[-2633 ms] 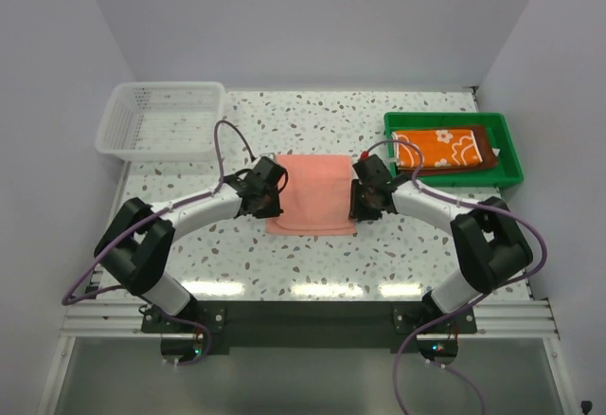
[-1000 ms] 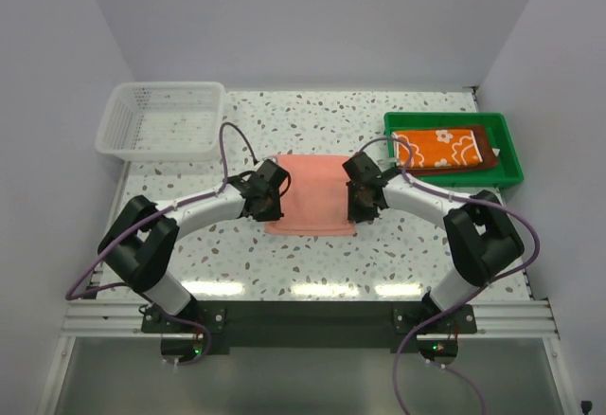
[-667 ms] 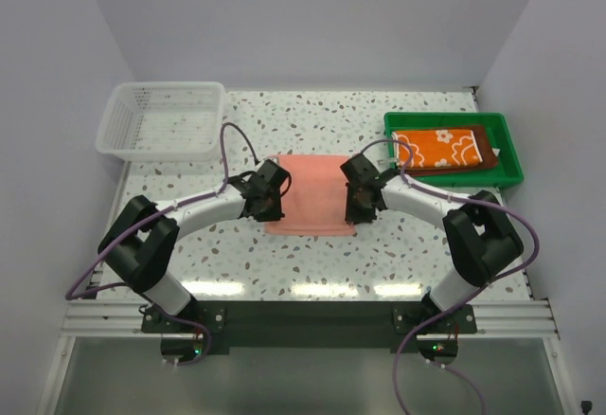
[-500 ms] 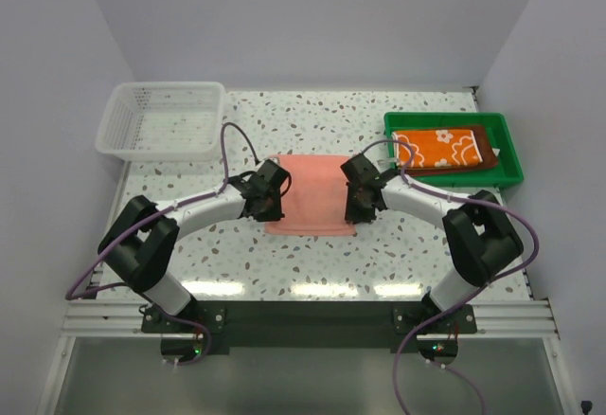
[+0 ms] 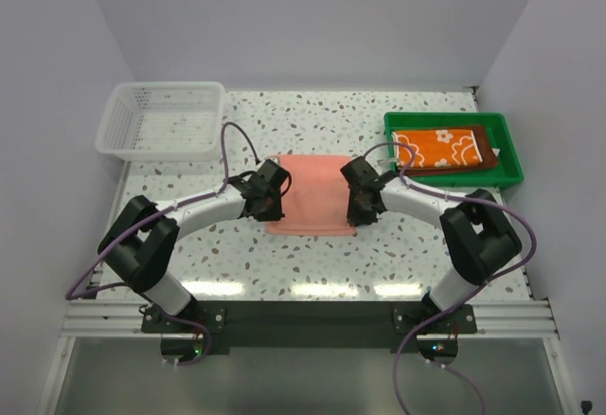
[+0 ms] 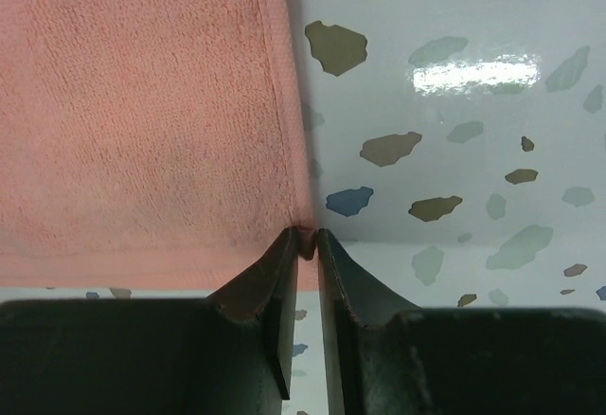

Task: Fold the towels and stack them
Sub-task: Fold the towel

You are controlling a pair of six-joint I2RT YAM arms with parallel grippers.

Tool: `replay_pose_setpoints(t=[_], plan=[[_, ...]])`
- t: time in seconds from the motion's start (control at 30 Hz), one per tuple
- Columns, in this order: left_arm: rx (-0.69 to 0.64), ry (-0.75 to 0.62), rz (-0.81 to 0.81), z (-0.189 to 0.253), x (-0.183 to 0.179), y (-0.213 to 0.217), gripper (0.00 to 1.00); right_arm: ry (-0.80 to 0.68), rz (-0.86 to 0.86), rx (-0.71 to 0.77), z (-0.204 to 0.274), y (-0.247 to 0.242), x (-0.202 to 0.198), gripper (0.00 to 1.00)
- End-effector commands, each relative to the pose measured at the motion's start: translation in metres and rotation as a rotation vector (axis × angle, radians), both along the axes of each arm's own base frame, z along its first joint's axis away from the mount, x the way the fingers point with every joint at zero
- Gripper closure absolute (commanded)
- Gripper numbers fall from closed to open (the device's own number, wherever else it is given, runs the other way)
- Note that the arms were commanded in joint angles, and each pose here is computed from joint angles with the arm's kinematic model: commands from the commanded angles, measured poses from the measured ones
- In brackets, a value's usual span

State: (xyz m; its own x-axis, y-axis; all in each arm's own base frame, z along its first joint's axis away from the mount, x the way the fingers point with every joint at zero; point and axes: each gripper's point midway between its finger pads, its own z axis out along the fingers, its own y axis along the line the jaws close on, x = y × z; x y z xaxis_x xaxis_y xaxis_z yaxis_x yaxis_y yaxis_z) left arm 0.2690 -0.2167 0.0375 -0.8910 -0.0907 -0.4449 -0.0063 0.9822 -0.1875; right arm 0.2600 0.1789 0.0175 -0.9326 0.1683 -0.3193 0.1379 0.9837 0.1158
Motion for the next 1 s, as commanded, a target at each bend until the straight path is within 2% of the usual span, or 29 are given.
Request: replay_pose_setpoints(t=[0.0, 0.07, 0.23, 0.67, 0.83, 0.97], plan=[[-0.033, -0.042, -0.016, 0.012, 0.005, -0.007, 0.93, -0.025, -0.018, -0.009, 0.001, 0.000, 0.005, 0.84], [-0.033, -0.041, -0.016, 0.012, 0.005, -0.007, 0.93, -0.025, -0.012, 0.002, 0.002, 0.003, 0.005, 0.93], [-0.028, -0.041, -0.015, 0.011, 0.005, -0.006, 0.93, -0.037, 0.000, -0.007, 0.008, 0.006, 0.006, 1.00], [0.067, -0.036, -0.006, 0.012, 0.007, 0.009, 0.97, -0.077, 0.060, -0.046, 0.038, 0.005, 0.014, 1.00], [0.091, -0.068, 0.010, 0.041, 0.012, 0.014, 0.98, -0.143, 0.084, -0.013, 0.074, 0.007, 0.018, 1.00], [0.068, -0.087, 0.025, 0.057, 0.002, 0.022, 0.98, -0.149, 0.106, 0.016, 0.082, 0.004, 0.004, 1.00]])
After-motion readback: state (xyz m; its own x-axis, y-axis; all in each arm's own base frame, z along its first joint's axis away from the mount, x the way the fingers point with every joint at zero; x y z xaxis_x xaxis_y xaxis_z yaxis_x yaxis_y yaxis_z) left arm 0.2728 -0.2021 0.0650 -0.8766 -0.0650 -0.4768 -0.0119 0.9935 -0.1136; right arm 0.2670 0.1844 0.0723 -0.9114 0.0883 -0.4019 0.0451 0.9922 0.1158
